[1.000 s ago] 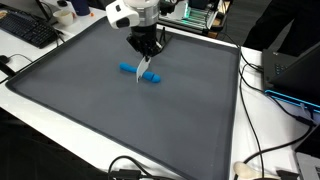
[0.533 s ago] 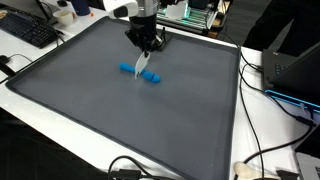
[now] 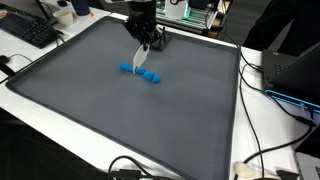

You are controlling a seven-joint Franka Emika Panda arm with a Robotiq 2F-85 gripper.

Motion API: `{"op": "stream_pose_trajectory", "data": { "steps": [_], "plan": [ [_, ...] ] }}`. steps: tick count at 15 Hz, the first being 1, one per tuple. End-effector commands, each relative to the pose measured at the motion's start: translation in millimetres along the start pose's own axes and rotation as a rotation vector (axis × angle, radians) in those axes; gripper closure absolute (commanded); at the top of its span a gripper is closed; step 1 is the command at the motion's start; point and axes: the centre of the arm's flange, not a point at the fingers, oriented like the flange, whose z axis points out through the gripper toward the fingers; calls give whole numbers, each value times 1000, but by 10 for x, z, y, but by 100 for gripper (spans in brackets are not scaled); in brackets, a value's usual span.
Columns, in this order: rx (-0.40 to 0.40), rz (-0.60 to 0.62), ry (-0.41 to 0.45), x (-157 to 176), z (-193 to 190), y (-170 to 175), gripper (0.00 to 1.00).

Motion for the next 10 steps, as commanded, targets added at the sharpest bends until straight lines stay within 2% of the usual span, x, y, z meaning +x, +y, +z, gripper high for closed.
{"op": "stream_pose_trajectory", "data": {
  "steps": [1, 5, 6, 10],
  "plan": [
    [0, 0, 1, -3, -10, 2, 96],
    [0, 0, -2, -13, 2, 2, 96],
    [-1, 0, -3, -15, 6, 2, 99],
    [12, 8, -1, 19, 47, 128, 99]
  ]
}}
